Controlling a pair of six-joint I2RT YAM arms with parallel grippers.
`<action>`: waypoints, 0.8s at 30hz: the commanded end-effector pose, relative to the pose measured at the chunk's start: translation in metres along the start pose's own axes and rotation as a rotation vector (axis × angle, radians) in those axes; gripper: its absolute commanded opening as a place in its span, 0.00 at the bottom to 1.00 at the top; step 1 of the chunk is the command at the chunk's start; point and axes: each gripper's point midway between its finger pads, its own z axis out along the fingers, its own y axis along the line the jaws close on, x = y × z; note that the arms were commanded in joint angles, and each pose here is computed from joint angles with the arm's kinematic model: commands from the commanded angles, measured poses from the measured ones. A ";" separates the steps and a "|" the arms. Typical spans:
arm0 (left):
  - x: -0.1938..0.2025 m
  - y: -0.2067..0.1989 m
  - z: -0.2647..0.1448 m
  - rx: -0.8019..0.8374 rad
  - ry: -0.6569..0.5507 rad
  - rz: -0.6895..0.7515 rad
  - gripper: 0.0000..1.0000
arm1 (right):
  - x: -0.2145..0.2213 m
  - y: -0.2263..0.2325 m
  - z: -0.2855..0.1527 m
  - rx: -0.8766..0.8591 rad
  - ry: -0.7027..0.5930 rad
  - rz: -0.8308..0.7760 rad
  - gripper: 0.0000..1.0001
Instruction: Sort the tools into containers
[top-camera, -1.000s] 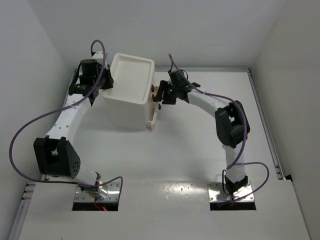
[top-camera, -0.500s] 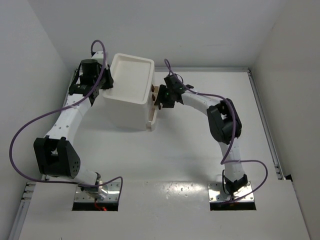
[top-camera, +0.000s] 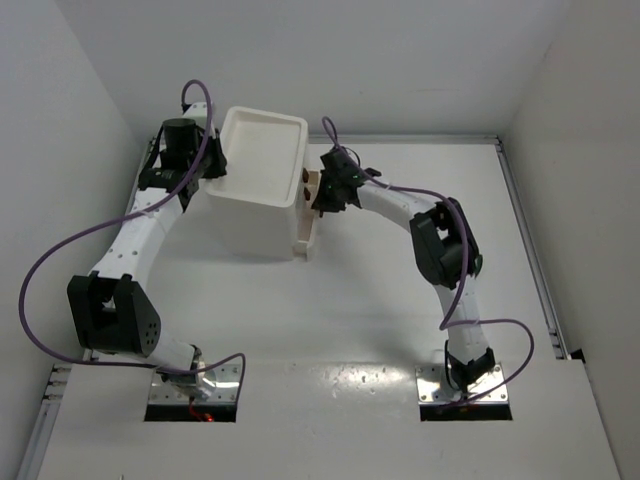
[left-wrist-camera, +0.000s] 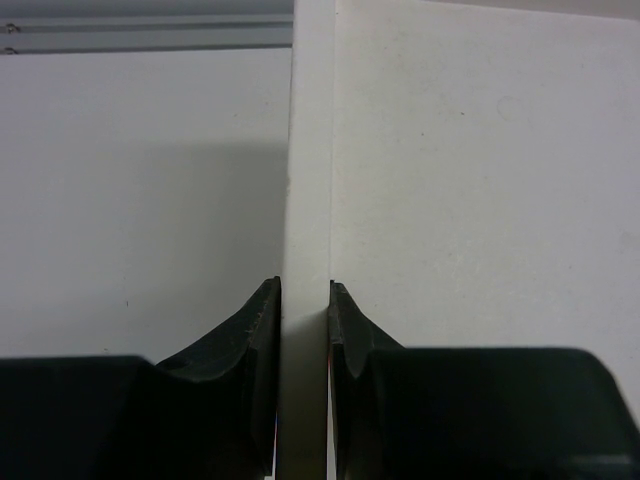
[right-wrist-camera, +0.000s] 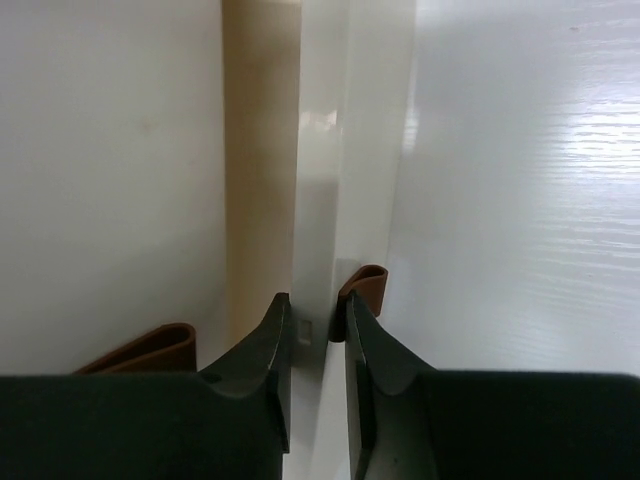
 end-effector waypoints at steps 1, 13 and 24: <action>0.012 0.020 -0.006 -0.112 0.029 -0.087 0.00 | -0.042 -0.009 -0.029 0.046 -0.107 -0.016 0.00; 0.004 0.039 -0.007 -0.223 0.003 -0.086 0.00 | -0.054 -0.077 -0.064 0.236 -0.149 -0.092 0.00; 0.002 0.034 -0.006 -0.193 -0.001 -0.075 0.00 | -0.059 -0.104 -0.080 0.273 -0.176 -0.122 0.00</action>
